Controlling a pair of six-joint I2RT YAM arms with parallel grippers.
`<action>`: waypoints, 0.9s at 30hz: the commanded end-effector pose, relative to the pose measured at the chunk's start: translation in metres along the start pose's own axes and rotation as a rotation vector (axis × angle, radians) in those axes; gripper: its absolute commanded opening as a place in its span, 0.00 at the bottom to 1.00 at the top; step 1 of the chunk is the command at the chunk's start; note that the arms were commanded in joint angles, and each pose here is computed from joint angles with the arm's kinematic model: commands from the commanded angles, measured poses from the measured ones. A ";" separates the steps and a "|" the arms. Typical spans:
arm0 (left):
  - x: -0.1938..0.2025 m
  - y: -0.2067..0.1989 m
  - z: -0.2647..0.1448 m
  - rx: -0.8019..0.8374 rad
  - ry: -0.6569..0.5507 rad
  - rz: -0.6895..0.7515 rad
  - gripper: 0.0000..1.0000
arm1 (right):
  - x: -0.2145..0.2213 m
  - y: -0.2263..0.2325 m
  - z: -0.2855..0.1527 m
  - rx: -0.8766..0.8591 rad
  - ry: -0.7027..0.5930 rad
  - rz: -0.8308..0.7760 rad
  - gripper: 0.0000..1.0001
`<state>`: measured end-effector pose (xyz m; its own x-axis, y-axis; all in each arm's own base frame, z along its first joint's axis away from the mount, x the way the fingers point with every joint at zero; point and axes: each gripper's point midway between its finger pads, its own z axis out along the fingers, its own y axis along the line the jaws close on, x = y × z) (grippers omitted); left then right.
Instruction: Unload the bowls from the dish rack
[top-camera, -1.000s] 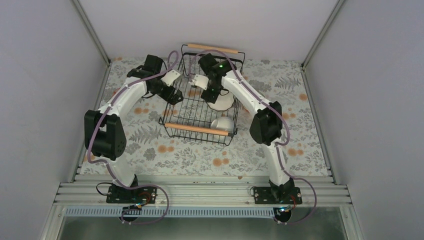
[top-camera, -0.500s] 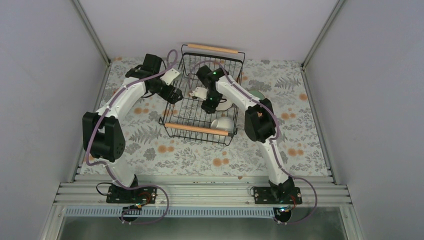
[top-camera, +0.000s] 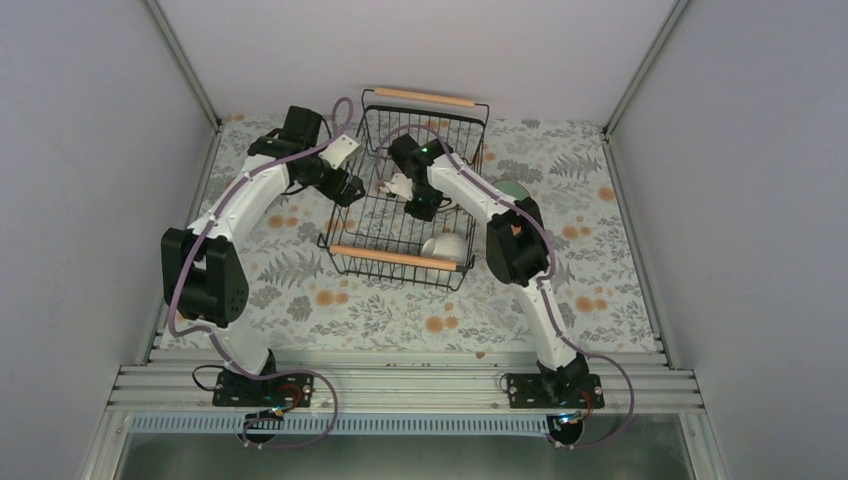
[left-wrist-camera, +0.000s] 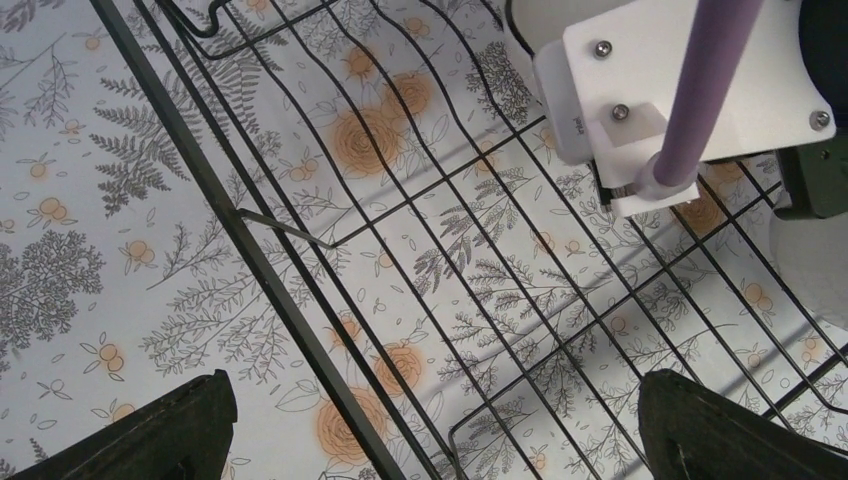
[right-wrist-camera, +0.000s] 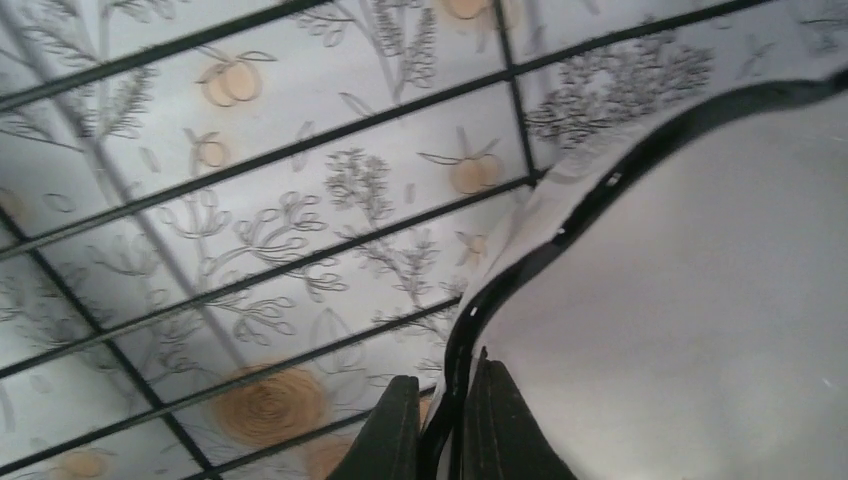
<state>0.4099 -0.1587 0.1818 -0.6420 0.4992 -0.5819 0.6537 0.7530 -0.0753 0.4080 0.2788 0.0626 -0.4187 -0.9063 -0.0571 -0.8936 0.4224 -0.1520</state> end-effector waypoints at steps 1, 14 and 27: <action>-0.015 -0.002 -0.023 -0.028 -0.069 0.032 1.00 | -0.016 -0.018 -0.009 0.111 -0.053 -0.009 0.04; -0.029 -0.008 -0.059 -0.074 -0.160 0.089 1.00 | -0.046 -0.038 -0.075 0.217 -0.221 -0.021 0.04; -0.037 0.003 -0.095 -0.179 -0.231 0.104 1.00 | -0.050 -0.054 -0.147 0.331 -0.354 0.006 0.04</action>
<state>0.3960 -0.1453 0.2627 -0.4912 0.4845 -0.7239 0.6471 0.7593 0.0691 0.4380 0.2958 0.1245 -0.3592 -0.9107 -0.2039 -0.8596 0.4079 -0.3078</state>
